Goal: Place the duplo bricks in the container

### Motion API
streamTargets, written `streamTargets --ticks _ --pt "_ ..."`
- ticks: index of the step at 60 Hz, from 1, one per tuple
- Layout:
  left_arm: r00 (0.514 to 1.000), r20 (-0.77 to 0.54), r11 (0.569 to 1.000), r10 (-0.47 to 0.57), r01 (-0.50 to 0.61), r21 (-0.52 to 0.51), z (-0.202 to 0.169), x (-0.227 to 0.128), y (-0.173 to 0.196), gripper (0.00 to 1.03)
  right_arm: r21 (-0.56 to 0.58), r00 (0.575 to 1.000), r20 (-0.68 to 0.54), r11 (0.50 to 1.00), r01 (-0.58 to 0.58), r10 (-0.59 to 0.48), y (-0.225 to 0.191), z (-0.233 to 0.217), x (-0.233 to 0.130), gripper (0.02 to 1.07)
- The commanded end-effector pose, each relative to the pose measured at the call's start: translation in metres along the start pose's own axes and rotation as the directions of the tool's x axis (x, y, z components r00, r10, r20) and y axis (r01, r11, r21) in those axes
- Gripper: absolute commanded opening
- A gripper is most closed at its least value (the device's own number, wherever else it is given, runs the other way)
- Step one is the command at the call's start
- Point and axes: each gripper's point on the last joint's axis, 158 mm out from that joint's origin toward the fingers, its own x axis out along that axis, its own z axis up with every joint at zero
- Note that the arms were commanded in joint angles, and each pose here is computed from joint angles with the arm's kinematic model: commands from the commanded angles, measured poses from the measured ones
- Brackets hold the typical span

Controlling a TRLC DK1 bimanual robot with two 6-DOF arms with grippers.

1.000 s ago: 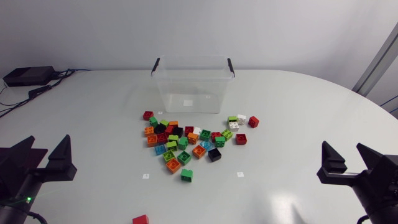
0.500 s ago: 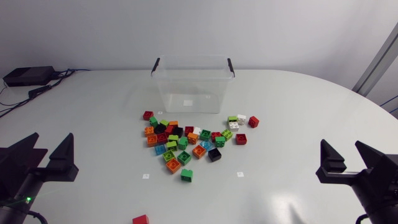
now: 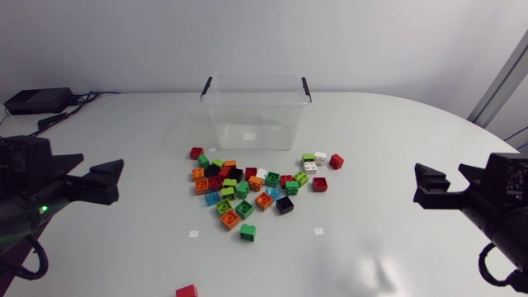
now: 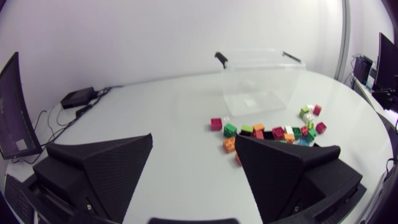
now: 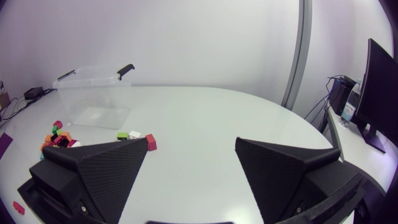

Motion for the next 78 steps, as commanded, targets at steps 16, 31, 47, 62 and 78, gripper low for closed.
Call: streamTargets --ticks 16,31,47,62,78 --pt "0.907 -0.401 0.962 -0.127 0.211 0.172 -0.041 0.02 -0.052 0.92 0.007 0.964 -0.265 1.0 0.025 -0.022 -0.002 -0.03 0.03 1.03" --pt "0.737 -0.657 0.849 -0.158 0.44 0.291 -0.098 0.005 -0.094 0.92 -0.089 0.899 -0.438 0.996 -0.007 -0.033 -0.005 -0.053 0.044 1.03" --pt "0.603 -0.783 0.675 -0.151 0.642 0.364 -0.151 -0.027 -0.134 0.92 -0.11 0.847 -0.53 0.989 -0.103 0.029 0.009 -0.06 0.046 1.03" --pt "0.474 -0.87 0.564 -0.134 0.759 0.326 -0.192 -0.046 -0.145 0.91 -0.163 0.824 -0.564 0.969 -0.185 0.062 0.016 -0.064 0.045 1.03" --pt "0.35 -0.929 0.494 -0.117 0.832 0.251 -0.223 -0.067 -0.151 0.86 -0.147 0.799 -0.595 0.966 -0.211 0.084 0.021 -0.067 0.052 1.03"
